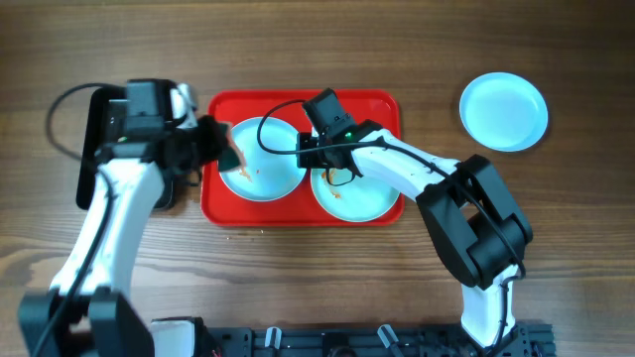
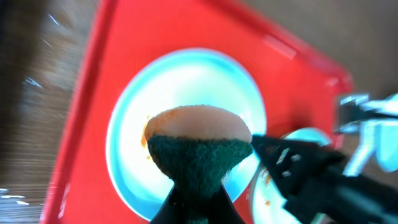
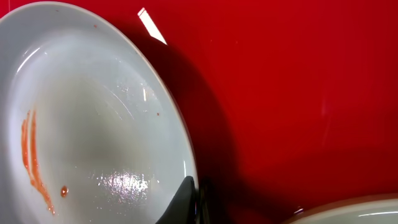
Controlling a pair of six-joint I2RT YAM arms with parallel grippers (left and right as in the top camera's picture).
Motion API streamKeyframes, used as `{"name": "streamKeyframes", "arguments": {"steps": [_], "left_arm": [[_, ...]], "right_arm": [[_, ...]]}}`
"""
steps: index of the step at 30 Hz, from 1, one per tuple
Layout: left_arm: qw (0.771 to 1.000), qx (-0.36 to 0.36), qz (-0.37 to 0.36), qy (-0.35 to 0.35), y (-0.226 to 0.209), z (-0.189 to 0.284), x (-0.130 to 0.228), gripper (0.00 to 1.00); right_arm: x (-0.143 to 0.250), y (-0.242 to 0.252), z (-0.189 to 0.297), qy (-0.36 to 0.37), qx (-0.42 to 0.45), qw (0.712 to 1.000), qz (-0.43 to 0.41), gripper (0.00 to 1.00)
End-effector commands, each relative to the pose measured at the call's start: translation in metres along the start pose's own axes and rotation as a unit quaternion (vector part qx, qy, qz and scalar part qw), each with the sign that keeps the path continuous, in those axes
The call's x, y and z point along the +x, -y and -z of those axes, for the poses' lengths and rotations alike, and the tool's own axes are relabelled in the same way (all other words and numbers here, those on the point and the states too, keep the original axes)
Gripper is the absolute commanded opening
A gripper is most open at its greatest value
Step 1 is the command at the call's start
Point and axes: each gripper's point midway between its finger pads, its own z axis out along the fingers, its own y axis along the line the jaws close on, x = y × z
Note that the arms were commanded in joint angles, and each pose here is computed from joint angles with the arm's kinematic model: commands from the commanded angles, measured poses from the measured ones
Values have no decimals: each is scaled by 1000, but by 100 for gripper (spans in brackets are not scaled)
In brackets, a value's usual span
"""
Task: Clean dirty plates on tray and stack at the side
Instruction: 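Grasp the rim of the left plate with the right gripper, then scrub the left plate with the sponge in the left gripper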
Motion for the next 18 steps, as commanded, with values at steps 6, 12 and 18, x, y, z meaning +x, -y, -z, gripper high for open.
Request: {"name": "streamKeyframes", "arguments": {"steps": [6, 12, 18], "left_arm": [[997, -6, -57, -58, 22, -84, 24, 4], [994, -24, -33, -98, 6, -111, 41, 4], [963, -259, -56, -43, -77, -89, 24, 4]], "right_arm": [[-5, 10, 7, 10, 31, 999, -11, 5], [-6, 11, 7, 13, 36, 999, -11, 4], [-4, 19, 8, 13, 54, 998, -12, 4]]}}
